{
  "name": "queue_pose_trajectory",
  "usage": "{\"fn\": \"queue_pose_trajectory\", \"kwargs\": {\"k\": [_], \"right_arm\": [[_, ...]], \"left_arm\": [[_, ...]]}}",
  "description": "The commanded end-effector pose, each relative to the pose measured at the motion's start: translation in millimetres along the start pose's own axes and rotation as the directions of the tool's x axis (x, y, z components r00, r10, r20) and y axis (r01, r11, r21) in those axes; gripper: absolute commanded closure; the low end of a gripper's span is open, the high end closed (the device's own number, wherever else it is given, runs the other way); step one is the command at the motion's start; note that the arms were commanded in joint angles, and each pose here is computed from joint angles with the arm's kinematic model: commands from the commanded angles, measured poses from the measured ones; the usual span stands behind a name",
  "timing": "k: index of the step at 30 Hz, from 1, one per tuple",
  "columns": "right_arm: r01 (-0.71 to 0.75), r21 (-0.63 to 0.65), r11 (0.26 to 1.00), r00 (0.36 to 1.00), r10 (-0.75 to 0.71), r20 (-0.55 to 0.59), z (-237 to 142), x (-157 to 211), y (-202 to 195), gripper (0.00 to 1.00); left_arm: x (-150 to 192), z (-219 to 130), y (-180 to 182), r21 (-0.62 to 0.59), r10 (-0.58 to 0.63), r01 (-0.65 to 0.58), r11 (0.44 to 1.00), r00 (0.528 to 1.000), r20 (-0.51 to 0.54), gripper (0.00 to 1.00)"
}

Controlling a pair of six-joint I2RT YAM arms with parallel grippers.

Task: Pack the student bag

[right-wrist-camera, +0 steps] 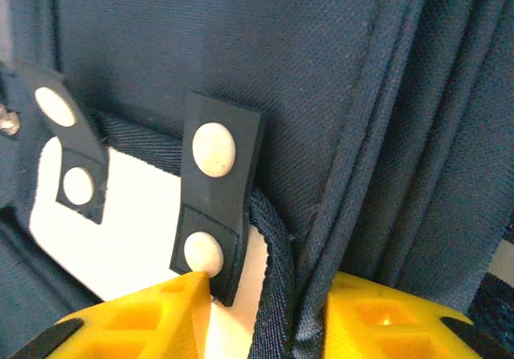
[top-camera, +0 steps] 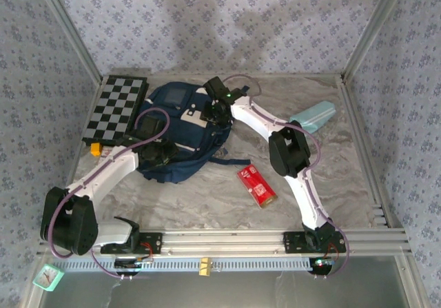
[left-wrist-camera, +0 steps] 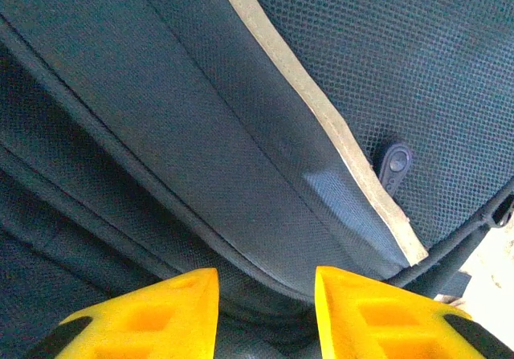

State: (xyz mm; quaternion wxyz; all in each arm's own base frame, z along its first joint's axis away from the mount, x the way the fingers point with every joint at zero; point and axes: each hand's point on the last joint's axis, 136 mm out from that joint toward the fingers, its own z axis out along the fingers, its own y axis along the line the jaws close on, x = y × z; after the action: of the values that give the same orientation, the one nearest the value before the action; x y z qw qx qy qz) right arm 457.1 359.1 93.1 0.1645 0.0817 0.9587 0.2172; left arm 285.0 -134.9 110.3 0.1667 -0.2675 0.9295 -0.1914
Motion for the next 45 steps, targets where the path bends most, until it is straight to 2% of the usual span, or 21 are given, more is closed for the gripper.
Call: {"fn": "queue_pose_trajectory", "kwargs": {"k": [1, 4, 8, 11, 15, 21, 25, 28, 33, 36, 39, 42, 45], "right_arm": [[-0.027, 0.052, 0.998, 0.999, 0.029, -0.034, 17.6, 5.9, -13.9, 0.66], [-0.034, 0.063, 0.997, 0.999, 0.035, -0.014, 9.5, 2.2, -17.5, 0.8], [-0.065, 0.004, 0.998, 0.997, 0.065, 0.049, -8.7, -13.7, -12.5, 1.0], [-0.072, -0.036, 0.997, 0.991, 0.075, 0.108, -29.5, -30.3, -6.2, 1.0], [-0.081, -0.101, 0.992, 0.987, 0.094, 0.132, -49.1, -39.3, 3.9, 1.0], [-0.141, -0.207, 0.968, 0.976, 0.171, 0.132, -78.5, -41.8, 3.6, 1.0], [-0.156, -0.251, 0.955, 0.971, 0.195, 0.138, -104.0, -42.7, -1.1, 1.0], [-0.181, -0.287, 0.941, 0.962, 0.23, 0.15, -125.7, -44.4, -9.0, 1.0], [-0.244, -0.373, 0.895, 0.949, 0.3, 0.098, -140.7, -35.7, -10.0, 1.0], [-0.257, -0.413, 0.874, 0.944, 0.318, 0.084, -147.7, -31.4, -1.6, 1.0], [-0.304, -0.41, 0.86, 0.925, 0.369, 0.088, -147.7, -30.7, -7.4, 1.0], [-0.344, -0.455, 0.822, 0.892, 0.437, 0.116, -156.2, -33.9, -9.9, 1.0], [-0.359, -0.463, 0.811, 0.874, 0.466, 0.14, -163.9, -34.9, -10.7, 1.0]], "left_arm": [[1.9, 0.6, -1.2, 0.002, 0.008, -0.008, 1.0, 1.0, 0.009, 0.63], [9.3, 2.6, 6.8, -0.012, 0.002, -0.002, 1.0, 1.0, 0.001, 0.64], [19.4, 9.6, 23.1, -0.041, -0.02, 0.02, 0.999, 1.0, -0.007, 0.65], [24.9, 12.0, 32.6, -0.055, -0.036, 0.035, 0.998, 0.999, -0.012, 0.67], [31.1, 13.3, 38.0, -0.032, -0.054, 0.053, 0.998, 0.999, -0.002, 0.67], [26.3, 27.6, 46.3, -0.07, -0.035, 0.036, 0.997, 0.999, 0.014, 0.66], [2.8, 36.5, 33.1, -0.087, 0.034, -0.029, 0.996, 0.998, 0.051, 0.67], [-19.5, 45.9, 24.3, -0.076, 0.043, -0.038, 0.996, 0.997, 0.069, 0.68], [-63.0, 57.4, -2.9, -0.035, 0.111, -0.107, 0.994, 0.987, 0.114, 0.69], [-84.3, 53.9, -24.7, 0.012, 0.178, -0.181, 0.983, 0.974, 0.137, 0.69], [-94.8, 35.1, -40.0, 0.071, 0.201, -0.213, 0.974, 0.967, 0.155, 0.68], [-87.0, 12.2, -31.6, 0.037, 0.166, -0.173, 0.984, 0.975, 0.148, 0.64], [-56.0, -3.4, -44.8, 0.102, 0.143, -0.153, 0.983, 0.985, 0.1, 0.63]]}}
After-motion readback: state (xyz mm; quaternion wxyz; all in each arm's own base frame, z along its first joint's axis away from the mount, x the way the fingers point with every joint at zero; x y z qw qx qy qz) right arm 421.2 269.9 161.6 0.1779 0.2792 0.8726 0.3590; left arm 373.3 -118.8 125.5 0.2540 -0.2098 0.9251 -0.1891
